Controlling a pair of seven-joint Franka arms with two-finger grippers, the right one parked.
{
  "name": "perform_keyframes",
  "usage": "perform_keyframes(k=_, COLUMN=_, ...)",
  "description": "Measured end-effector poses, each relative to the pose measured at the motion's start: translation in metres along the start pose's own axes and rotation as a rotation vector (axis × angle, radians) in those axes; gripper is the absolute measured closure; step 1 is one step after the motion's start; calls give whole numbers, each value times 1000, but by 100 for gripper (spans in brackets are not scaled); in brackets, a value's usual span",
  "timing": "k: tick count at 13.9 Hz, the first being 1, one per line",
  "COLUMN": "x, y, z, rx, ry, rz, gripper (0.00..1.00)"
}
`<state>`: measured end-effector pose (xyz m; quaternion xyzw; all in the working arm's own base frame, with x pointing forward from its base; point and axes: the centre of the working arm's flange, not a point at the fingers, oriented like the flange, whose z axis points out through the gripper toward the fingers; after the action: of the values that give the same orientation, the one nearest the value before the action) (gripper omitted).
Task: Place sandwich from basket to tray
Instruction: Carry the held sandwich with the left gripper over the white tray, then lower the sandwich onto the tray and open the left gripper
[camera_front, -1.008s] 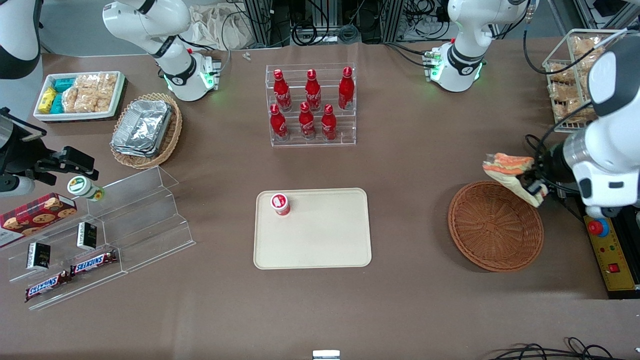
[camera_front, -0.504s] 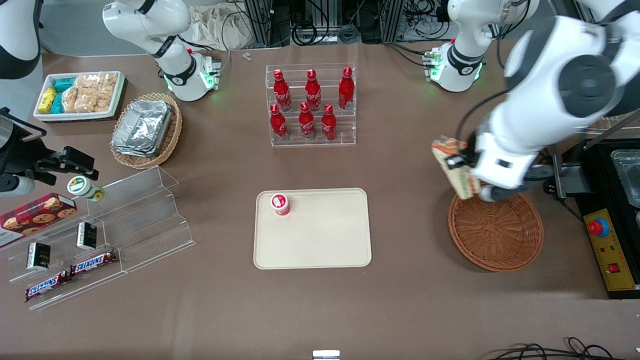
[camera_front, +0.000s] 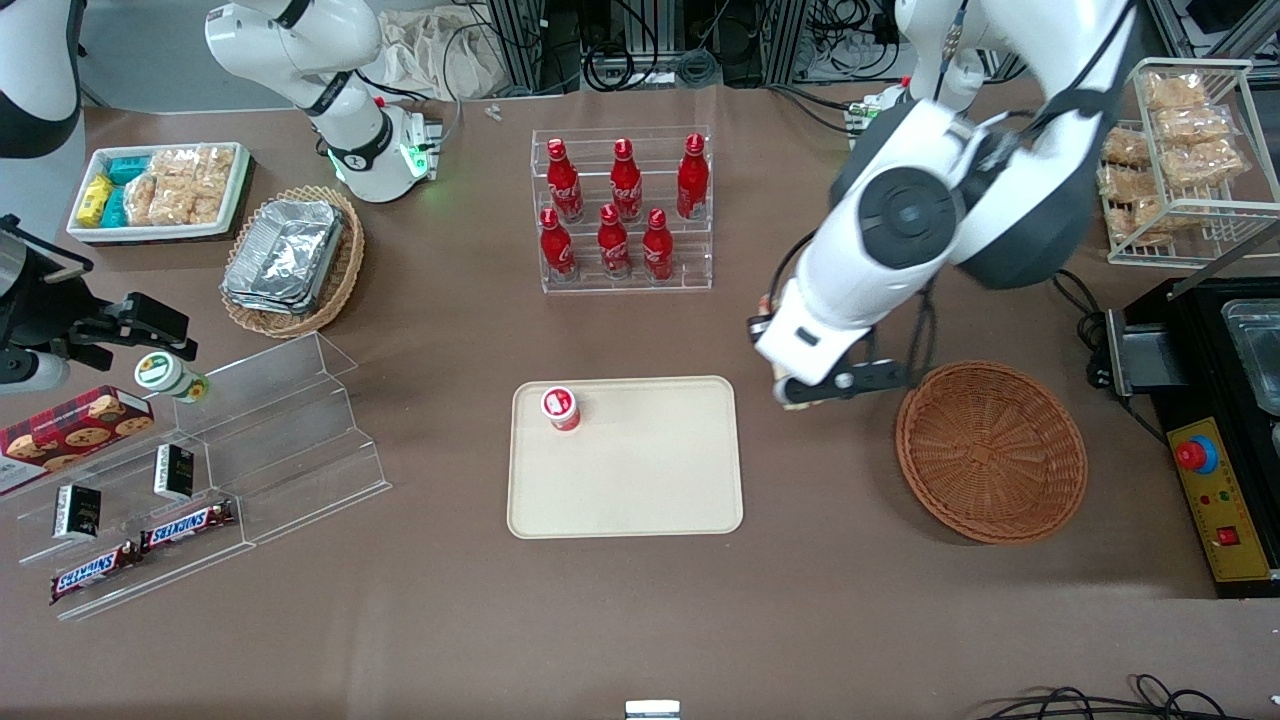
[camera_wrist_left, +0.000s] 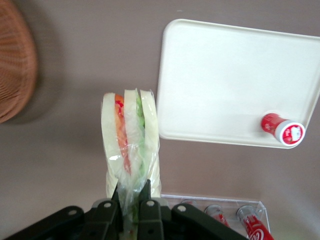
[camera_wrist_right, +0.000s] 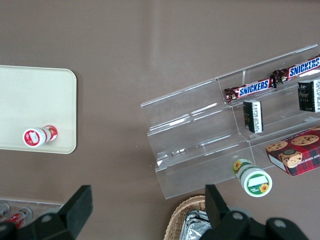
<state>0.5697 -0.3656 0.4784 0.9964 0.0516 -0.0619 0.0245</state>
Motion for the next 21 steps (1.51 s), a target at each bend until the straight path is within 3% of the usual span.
perform_keyframes(k=2, x=5, y=33, z=50, rx=-6, ry=29, rz=52, gripper=85)
perform_keyframes(k=5, x=21, y=61, z=136, rx=-45, ry=31, rz=85, gripper=85)
perform_keyframes(k=8, x=31, y=63, z=190, rx=-50, ry=58, rz=126, gripper=85)
perform_keyframes(k=13, x=42, y=56, z=221, rx=-60, ry=67, rz=167, gripper=85)
perform_keyframes(k=17, x=50, y=47, z=231, rx=-44, ry=62, rz=152, gripper=88)
perform_keyframes(k=21, x=59, y=36, z=228, rx=-29, ry=64, rz=129, gripper=53)
